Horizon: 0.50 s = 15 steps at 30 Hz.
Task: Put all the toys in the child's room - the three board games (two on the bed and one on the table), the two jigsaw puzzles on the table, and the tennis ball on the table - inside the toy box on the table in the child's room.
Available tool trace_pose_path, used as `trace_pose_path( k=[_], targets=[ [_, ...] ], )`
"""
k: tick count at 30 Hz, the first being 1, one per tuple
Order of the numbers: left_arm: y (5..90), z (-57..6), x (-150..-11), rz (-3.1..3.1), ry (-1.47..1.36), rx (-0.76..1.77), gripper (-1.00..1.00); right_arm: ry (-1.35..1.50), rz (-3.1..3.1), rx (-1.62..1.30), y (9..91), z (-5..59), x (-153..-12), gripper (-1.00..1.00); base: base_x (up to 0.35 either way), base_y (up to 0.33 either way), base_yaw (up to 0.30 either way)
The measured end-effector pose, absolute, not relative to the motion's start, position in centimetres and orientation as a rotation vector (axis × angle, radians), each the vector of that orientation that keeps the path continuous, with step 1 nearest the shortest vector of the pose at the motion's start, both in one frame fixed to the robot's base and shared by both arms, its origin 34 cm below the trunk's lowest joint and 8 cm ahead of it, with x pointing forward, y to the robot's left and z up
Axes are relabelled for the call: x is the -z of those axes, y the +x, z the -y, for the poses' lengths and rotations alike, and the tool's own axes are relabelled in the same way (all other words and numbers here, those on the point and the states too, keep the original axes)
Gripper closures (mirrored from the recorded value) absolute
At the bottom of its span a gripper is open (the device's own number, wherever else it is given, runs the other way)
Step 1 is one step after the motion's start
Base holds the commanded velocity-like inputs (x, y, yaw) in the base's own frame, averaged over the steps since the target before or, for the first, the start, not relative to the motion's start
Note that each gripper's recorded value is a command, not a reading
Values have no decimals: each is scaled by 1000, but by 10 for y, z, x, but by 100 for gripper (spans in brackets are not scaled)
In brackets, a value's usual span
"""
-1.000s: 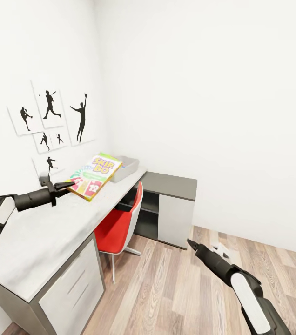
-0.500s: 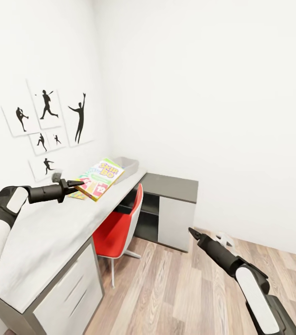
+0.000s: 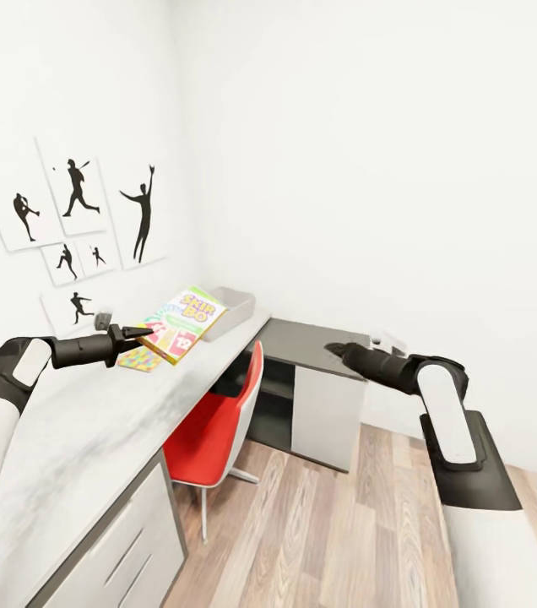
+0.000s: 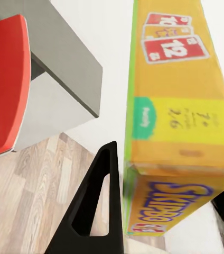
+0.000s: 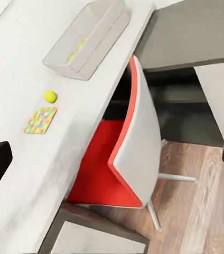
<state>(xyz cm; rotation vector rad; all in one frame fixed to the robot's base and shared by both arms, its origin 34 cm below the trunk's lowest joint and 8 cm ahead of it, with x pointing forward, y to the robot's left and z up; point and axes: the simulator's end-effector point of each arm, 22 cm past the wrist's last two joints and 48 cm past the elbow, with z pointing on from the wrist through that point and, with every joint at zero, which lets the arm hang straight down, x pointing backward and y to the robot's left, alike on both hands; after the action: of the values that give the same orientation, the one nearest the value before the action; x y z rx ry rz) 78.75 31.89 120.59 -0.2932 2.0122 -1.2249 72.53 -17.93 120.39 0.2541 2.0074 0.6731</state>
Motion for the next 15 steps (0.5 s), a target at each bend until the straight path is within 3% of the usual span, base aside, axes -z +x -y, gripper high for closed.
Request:
trace_pose_path(
  k=[10, 15],
  targets=[
    [792, -301, -1195, -2028, -286, 1254, 100, 175, -2152, -712, 785, 102, -1234, -100, 11, 0, 86],
    [795, -286, -1194, -2030, -269, 1278, 100, 162, -2171, -711, 794, 96, -1238, -100, 0, 0, 79]
  ],
)
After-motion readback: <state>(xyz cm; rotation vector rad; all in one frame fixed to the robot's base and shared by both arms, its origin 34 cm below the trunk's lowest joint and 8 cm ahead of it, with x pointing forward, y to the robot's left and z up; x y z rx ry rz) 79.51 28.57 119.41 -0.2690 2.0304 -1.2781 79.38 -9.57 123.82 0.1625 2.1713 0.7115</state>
